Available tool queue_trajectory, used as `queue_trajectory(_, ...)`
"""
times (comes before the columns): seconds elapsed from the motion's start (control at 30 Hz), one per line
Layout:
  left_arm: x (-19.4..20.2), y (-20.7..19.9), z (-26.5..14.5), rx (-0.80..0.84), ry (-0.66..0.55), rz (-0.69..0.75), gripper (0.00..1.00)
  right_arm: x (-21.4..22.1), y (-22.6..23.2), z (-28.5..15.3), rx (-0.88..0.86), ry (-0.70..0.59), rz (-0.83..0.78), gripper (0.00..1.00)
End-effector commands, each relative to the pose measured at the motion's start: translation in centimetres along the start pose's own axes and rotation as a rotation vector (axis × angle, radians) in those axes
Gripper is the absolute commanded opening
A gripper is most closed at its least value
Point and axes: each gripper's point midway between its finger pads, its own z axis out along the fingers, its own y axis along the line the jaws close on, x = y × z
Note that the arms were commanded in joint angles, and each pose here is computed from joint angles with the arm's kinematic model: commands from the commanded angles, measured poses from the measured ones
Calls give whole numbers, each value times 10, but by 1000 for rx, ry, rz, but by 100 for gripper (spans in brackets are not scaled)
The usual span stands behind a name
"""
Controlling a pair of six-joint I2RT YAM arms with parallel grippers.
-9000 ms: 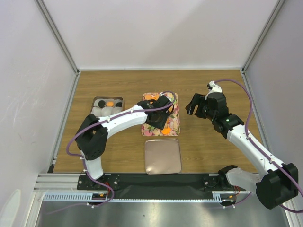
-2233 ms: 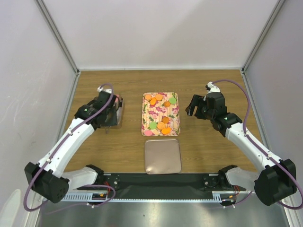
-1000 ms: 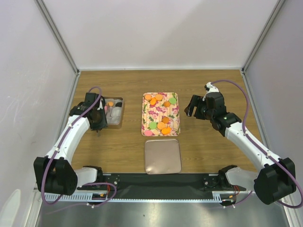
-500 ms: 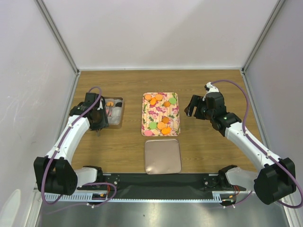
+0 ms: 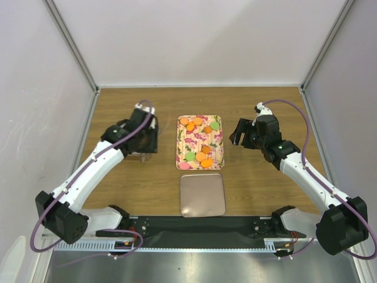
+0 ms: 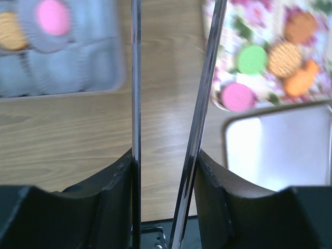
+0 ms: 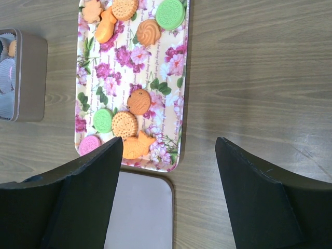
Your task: Pack the cookies
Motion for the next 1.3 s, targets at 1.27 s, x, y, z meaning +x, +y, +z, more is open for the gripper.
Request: queue_trajectory(1.27, 62, -155, 53, 168, 169, 309, 52, -23, 2, -6, 14, -73, -5, 78)
